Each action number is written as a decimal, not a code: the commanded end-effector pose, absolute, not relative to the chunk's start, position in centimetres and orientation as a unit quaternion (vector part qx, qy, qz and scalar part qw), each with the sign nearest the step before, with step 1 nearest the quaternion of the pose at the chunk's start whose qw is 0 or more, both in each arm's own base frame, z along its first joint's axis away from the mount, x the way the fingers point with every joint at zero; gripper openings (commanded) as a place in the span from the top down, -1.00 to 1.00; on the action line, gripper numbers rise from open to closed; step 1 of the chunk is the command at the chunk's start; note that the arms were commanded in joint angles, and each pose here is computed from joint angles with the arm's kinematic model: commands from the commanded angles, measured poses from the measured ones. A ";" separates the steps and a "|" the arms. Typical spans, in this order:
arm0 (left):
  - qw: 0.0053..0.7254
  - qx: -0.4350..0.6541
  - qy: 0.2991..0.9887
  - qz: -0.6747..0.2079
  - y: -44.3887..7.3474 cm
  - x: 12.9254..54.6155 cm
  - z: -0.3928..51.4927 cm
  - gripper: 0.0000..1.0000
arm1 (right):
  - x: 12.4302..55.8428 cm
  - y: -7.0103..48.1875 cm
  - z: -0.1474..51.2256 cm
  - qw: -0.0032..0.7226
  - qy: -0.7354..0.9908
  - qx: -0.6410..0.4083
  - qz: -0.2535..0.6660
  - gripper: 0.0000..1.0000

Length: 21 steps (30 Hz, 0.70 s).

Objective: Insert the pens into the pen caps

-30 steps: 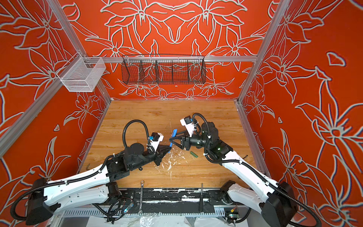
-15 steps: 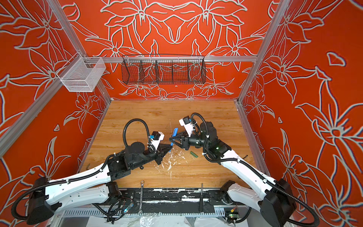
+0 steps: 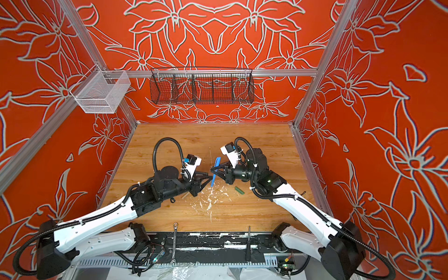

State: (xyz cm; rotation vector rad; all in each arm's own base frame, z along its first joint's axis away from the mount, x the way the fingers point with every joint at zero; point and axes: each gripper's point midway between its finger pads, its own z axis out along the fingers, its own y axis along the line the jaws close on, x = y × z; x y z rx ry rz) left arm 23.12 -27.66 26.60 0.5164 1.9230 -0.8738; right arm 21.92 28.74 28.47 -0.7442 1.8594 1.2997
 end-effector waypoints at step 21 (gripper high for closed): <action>0.372 0.285 0.778 -0.418 -30.4 21.4 26.5 0.17 | 21.3 28.1 29.8 0.395 0.712 -0.295 0.500 1.00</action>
